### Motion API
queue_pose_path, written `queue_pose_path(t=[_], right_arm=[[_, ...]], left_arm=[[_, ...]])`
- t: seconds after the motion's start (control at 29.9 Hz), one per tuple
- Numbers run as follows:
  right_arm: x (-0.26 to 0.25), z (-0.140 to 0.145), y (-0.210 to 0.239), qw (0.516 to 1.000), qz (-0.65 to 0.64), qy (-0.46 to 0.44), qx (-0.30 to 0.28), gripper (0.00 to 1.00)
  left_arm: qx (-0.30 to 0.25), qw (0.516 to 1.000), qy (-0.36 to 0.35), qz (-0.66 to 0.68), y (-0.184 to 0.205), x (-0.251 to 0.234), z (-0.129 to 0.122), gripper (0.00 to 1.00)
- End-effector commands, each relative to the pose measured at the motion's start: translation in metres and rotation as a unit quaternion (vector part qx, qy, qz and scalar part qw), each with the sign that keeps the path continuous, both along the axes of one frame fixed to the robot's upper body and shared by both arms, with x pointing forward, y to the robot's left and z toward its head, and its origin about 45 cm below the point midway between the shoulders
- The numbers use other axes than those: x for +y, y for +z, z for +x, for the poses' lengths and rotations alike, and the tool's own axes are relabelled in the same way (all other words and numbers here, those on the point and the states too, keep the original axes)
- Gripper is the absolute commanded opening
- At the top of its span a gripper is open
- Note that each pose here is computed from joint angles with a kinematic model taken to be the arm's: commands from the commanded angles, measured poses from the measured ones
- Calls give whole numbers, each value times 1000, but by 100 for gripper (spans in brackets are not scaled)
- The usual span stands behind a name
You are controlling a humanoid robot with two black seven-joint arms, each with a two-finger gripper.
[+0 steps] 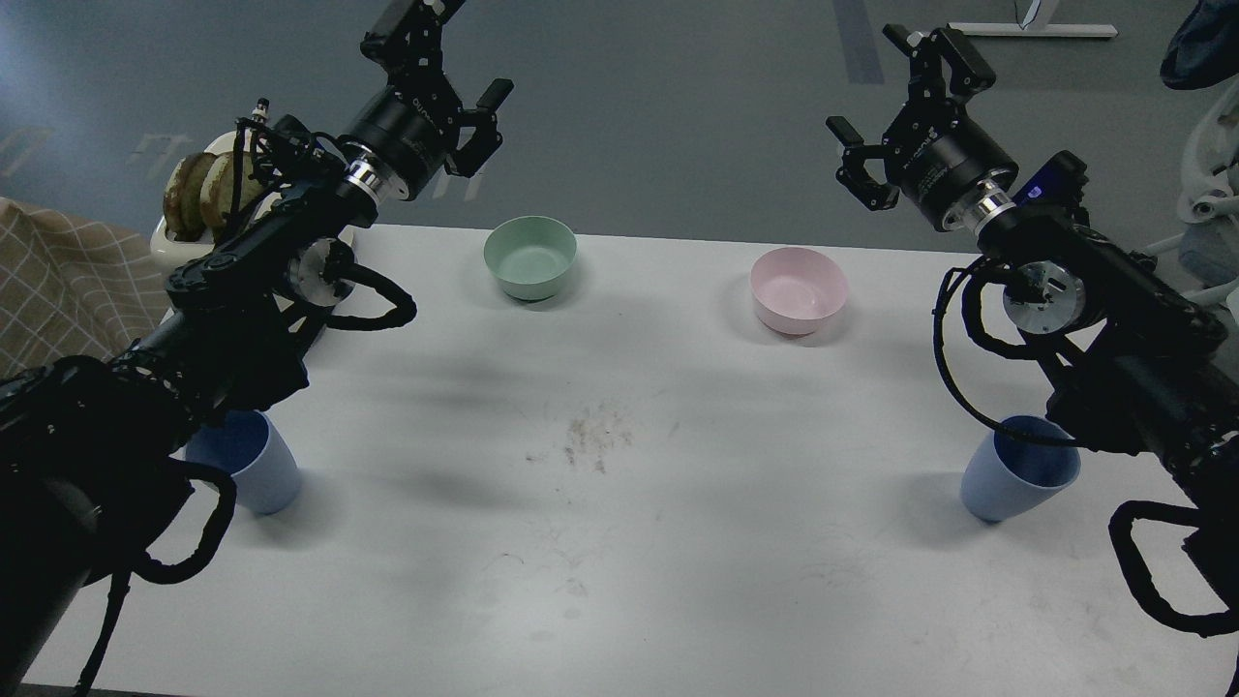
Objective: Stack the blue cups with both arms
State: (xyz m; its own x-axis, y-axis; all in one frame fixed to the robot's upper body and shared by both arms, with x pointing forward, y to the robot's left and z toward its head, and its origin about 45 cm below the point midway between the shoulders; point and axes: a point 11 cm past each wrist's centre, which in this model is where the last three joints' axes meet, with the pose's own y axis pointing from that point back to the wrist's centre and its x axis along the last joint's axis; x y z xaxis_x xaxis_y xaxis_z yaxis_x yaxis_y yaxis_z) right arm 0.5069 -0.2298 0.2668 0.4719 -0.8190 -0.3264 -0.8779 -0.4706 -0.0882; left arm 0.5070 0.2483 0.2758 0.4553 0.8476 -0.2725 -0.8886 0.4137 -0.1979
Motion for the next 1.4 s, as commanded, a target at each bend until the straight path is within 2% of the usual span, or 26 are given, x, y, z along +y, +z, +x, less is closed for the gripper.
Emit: queue_pose_path(t=[0.0, 0.3, 0.6, 0.8, 1.37], right_arm=[[0, 0, -1, 1000, 0, 0, 1, 100], [-8, 2, 7, 1000, -4, -6, -7, 100], [-6, 3, 9, 1000, -4, -5, -8, 100], [-5, 6, 17, 1000, -4, -3, -16, 100], [-2, 5, 16, 1000, -2, -1, -15, 100]], left_arm=[[9, 1000, -1, -1, -10, -2, -3, 98], [21, 1000, -4, -10, -20, -13, -5, 98], [43, 999, 17, -7, -41, 5, -11, 98], [37, 999, 11, -7, -31, 0, -7, 98], [38, 999, 8, 1, -34, -1, -8, 98]])
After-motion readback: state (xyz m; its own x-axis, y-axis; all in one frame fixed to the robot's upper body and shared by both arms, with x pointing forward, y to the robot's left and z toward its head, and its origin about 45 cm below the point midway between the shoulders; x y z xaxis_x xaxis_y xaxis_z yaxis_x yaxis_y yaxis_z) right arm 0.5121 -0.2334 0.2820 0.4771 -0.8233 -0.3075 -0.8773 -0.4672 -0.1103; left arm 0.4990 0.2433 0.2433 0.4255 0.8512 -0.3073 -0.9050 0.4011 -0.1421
